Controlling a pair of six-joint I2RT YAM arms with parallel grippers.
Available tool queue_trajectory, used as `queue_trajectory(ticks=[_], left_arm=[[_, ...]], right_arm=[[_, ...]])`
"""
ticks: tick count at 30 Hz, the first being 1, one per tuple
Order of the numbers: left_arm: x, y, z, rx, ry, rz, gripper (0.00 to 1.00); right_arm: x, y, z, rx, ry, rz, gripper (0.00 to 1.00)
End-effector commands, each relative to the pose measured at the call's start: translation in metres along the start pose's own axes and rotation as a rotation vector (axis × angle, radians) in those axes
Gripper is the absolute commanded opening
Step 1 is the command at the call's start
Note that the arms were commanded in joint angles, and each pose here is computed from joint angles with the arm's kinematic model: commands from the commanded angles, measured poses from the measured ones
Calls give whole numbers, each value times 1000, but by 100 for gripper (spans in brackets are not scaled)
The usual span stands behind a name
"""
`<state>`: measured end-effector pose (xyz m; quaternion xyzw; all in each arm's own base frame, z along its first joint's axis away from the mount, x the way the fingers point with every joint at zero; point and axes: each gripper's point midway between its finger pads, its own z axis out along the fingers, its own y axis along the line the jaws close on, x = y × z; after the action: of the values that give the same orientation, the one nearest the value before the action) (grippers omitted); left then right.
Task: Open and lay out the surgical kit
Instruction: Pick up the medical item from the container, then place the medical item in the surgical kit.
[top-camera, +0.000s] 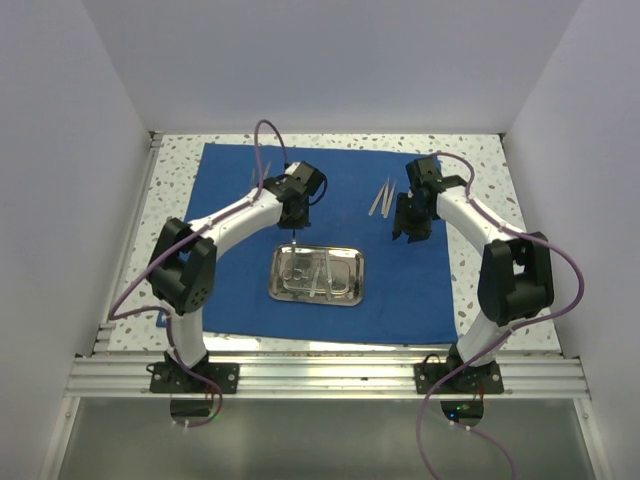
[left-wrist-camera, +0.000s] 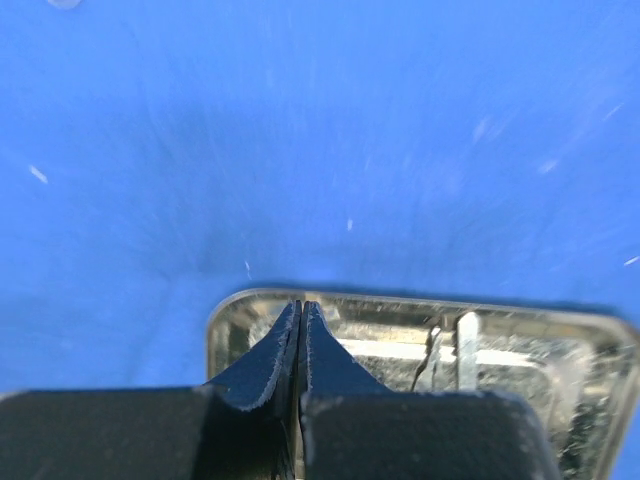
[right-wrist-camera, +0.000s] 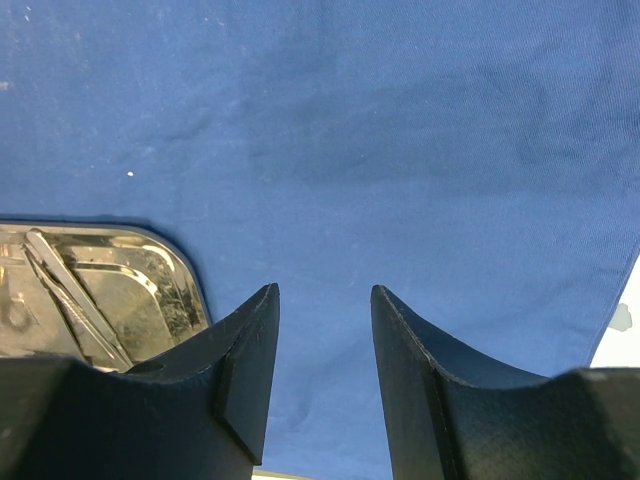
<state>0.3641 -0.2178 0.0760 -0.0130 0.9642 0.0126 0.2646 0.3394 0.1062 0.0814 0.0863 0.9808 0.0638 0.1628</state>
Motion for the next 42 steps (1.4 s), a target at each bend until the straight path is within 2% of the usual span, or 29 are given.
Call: queue_trajectory(ticks=[1,9,15,16,19,28,29,30,31,32,33,38,42], left_arm=[[-47,14,-31,-42,-124,31,0],[-105,46,-9,-93,-190,26,0],[-160,81,28,-142,-221,36,0],[-161,90,48,-163,-198,40,0],[-199,97,66,-154,-244,30,0],[-239,117,119,-119,-326,-33,0],[-239,117,123,-115,-330,-35,8],[-242,116,123,-107,-347,-46,47],[-244,115,121,-101,-353,-55,64],[-246,114,118,-97,-358,-64,76],[-246,113,113,-90,-355,-80,94],[-240,98,60,-32,-363,-79,97],[-193,57,20,12,-304,3,93]], right_arm=[[-11,4,-10,-2,-29,-9,46],[-14,0,-11,21,-31,-12,46],[-13,-3,-11,42,-24,-17,46],[-13,-3,-11,43,-23,-16,46],[-11,-7,-10,62,-12,-15,46],[-10,-12,-21,94,-4,-13,46],[-11,-13,-21,101,-5,-13,46],[-11,-13,-23,100,-5,-9,46],[-11,-12,-24,98,-6,-9,46],[-11,-11,-25,91,-4,-7,46],[-11,-9,-27,81,-8,-7,46],[-12,12,-35,-12,-45,-23,47],[-4,47,-40,-89,-72,-99,47]])
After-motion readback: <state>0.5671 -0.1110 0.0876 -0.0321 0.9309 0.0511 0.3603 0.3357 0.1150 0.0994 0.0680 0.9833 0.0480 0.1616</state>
